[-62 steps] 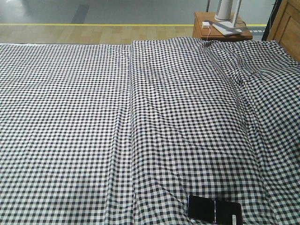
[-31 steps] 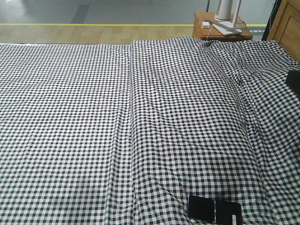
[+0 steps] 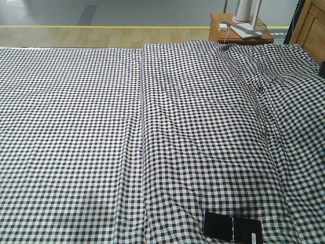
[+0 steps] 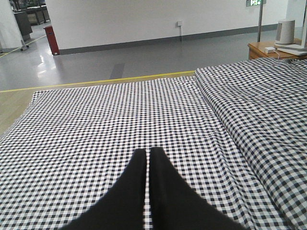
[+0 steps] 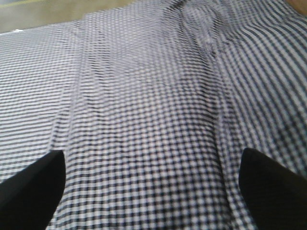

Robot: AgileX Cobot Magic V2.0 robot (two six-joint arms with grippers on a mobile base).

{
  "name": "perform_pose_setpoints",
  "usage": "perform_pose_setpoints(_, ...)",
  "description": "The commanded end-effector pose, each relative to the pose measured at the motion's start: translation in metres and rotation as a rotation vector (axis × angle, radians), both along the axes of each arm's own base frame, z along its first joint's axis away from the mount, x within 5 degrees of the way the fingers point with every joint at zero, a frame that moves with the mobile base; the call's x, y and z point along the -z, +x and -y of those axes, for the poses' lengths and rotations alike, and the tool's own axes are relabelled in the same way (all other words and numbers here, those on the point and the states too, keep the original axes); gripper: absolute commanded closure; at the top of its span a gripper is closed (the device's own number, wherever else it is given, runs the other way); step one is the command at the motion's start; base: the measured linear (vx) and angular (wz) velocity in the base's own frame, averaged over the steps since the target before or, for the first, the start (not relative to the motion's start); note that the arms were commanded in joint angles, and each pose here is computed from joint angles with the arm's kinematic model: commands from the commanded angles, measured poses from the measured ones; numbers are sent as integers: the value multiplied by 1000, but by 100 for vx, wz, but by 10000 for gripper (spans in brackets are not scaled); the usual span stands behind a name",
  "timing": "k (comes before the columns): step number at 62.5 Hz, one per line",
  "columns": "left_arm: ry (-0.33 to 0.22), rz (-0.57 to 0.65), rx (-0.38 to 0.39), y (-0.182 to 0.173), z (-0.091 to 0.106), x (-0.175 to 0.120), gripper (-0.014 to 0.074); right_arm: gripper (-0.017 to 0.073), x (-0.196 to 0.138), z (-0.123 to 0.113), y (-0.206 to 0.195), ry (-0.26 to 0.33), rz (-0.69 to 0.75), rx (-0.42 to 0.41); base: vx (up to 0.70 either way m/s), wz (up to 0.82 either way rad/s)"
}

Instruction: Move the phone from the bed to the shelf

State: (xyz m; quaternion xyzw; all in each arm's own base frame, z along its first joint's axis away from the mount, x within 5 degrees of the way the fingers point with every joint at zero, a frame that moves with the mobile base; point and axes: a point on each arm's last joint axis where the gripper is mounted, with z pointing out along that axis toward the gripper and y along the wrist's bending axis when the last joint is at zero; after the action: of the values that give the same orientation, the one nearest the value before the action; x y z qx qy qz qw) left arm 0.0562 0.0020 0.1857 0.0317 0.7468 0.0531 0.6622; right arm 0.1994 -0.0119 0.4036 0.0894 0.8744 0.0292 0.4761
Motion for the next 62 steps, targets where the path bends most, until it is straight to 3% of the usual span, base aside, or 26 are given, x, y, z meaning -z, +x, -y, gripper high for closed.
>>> perform_pose_setpoints(1, -11, 108, 2, -1, 0, -15, 592, -122, -13, 23, 9, -32, 19, 94, 0, 0)
perform_pose_setpoints(9, -11, 108, 2, -1, 0, -15, 592, -111, 3, 55, 24, -36, -61, 166, 0, 0)
perform_pose_setpoints(20, -11, 108, 2, -1, 0, -15, 592, -94, 40, 93, 53, 41, -181, 186, 0, 0)
perform_pose_setpoints(38, -11, 108, 2, -1, 0, -15, 592, -85, 133, 131, 104, 192, -401, 65, 0, 0)
perform_pose_setpoints(53, -11, 108, 2, -1, 0, -15, 592, -76, 211, 137, 130, 281, -543, -92, 0, 0)
perform_pose_setpoints(62, -11, 108, 2, -1, 0, -15, 592, -74, 258, 140, 136, 329, -634, -142, 0, 0)
